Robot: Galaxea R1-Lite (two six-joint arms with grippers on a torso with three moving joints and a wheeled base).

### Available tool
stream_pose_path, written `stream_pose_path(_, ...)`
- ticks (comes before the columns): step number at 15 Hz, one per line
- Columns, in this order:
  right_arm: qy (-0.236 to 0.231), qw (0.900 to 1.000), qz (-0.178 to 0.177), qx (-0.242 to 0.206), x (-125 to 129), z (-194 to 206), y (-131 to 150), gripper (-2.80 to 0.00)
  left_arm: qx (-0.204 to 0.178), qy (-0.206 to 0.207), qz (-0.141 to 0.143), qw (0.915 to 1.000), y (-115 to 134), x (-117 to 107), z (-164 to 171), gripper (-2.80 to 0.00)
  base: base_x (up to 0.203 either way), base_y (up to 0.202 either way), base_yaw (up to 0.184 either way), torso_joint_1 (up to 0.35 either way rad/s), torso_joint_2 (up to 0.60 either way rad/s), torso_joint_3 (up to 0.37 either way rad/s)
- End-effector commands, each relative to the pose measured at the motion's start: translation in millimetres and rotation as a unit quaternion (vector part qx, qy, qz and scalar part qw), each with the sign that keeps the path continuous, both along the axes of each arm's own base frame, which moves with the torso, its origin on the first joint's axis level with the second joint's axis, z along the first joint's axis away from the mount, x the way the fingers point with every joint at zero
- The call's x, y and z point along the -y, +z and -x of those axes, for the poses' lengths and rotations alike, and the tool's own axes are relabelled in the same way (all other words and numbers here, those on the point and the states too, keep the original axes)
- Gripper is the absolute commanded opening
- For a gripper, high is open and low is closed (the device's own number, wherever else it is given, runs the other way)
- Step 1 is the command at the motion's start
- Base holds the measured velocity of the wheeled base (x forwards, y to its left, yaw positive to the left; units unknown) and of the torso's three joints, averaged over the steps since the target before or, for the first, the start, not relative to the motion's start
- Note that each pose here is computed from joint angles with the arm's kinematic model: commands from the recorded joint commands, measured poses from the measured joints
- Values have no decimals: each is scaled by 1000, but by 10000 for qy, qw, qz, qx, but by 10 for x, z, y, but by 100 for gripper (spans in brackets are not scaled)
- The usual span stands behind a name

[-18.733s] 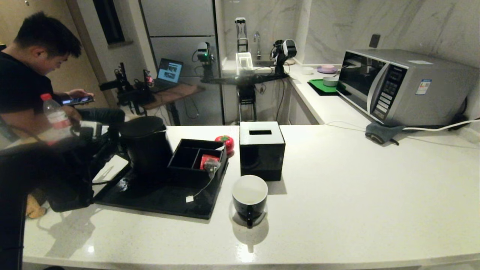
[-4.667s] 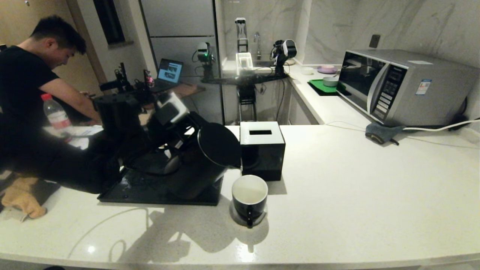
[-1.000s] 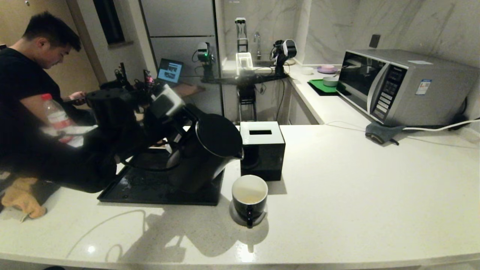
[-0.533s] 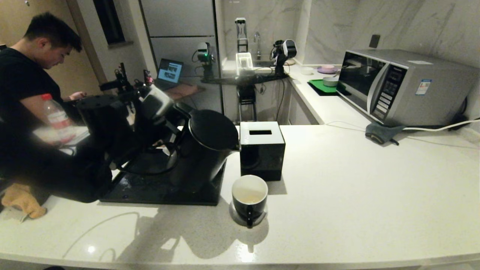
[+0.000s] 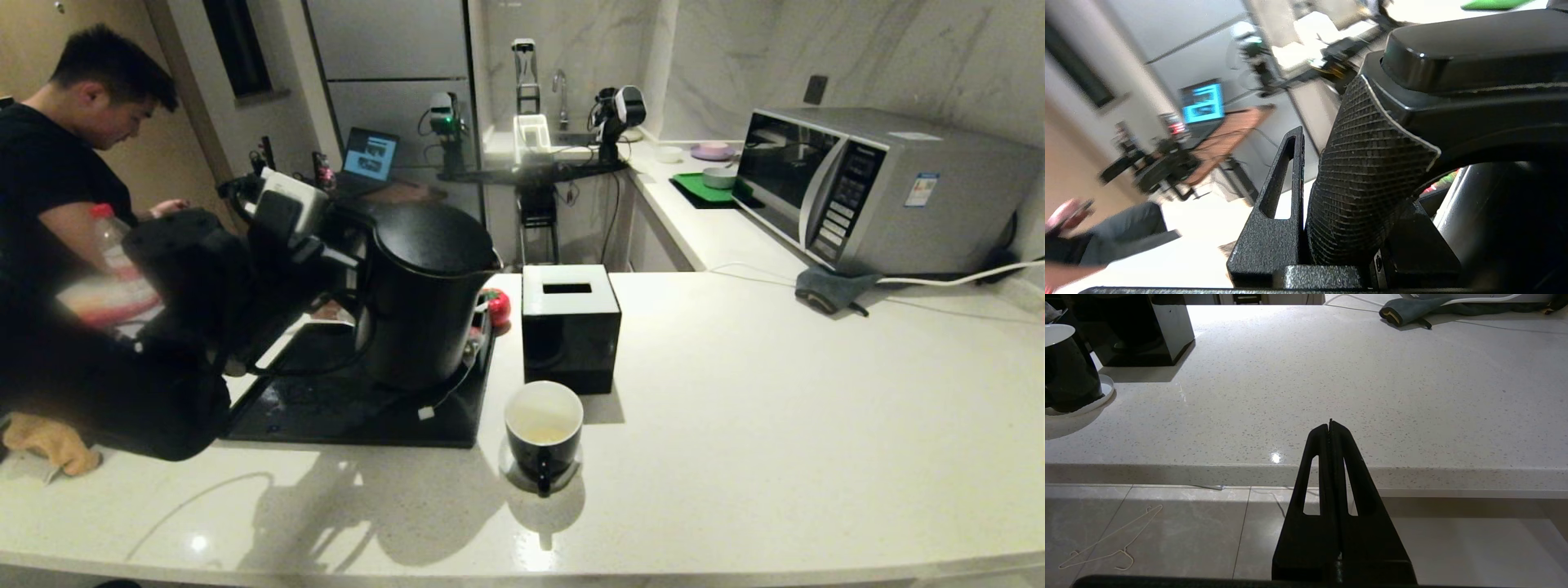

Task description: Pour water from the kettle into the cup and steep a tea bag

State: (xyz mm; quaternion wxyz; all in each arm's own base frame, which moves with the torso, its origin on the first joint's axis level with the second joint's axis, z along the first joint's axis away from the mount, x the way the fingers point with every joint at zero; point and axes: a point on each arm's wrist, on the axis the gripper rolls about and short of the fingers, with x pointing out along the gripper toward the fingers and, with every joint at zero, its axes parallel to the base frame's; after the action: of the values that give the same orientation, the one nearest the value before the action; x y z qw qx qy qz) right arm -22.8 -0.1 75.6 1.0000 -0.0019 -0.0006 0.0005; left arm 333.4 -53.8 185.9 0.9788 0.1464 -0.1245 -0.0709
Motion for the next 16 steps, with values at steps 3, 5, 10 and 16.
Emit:
stream_pose_path(3,2,10000,4,1,0,0,0,-280,167,538,392,9976,5,-219,9,-280,0,0,0,0,0,0)
stream_pose_path(5,2,10000,4,1,0,0,0,-280,266,839,623,9942,14,-345,0,-280,0,0,0,0,0,0)
stream_pose_path(10,2,10000,4,1,0,0,0,-280,482,1735,1054,9780,-101,-635,-35,-280,0,0,0,0,0,0)
stream_pose_path(16,2,10000,4,1,0,0,0,-280,436,2425,1605,9558,-290,-958,-108,-280,0,0,0,0,0,0)
